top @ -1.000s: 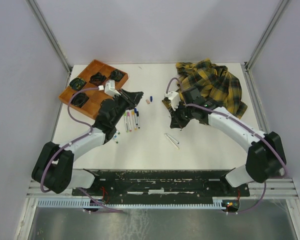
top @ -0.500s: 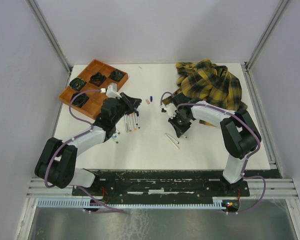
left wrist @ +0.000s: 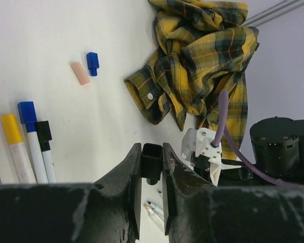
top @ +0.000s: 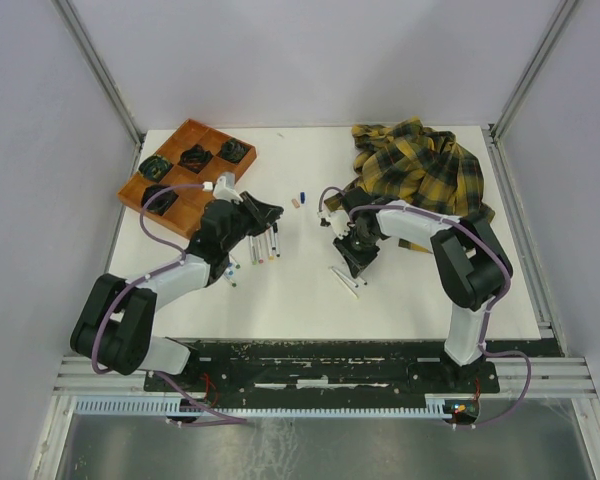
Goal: Open the pen caps
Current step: Place the pen at the center of the board, then place the pen cap at the center of the board.
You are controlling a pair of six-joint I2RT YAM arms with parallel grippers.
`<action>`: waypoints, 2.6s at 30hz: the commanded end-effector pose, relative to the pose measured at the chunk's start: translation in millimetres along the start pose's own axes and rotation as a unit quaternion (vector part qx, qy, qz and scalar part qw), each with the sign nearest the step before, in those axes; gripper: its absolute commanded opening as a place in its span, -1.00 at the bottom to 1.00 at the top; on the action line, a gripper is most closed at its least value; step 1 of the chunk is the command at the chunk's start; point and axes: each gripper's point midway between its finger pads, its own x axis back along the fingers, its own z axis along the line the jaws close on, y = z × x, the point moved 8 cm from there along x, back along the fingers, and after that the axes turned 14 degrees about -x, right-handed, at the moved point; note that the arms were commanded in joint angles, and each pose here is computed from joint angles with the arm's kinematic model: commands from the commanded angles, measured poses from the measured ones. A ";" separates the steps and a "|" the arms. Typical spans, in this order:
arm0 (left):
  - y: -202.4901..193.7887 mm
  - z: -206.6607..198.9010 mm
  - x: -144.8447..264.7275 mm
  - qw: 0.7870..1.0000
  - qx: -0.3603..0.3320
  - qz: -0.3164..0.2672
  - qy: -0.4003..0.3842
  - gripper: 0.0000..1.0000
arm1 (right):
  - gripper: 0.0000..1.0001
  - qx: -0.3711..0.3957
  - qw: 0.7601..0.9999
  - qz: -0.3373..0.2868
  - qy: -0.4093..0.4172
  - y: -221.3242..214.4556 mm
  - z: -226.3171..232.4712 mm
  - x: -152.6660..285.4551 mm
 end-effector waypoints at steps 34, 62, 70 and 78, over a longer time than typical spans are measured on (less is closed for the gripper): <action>-18.3 -23.4 -102.3 0.968 -0.118 0.158 0.158 -0.95 | -0.23 0.018 0.987 -0.161 0.004 13.4 -10.8 114.2; -28.5 -12.3 -213.7 0.894 -0.246 0.218 0.306 -0.84 | -0.15 -0.001 0.975 -0.224 0.008 6.5 -21.3 149.2; -36.4 -5.6 -216.2 0.890 -0.249 0.227 0.308 -0.72 | -0.15 0.000 0.974 -0.225 0.012 6.7 -20.5 148.9; -36.4 -5.4 -216.7 0.890 -0.250 0.227 0.308 -0.60 | -0.15 0.000 0.974 -0.225 0.013 6.6 -20.4 148.4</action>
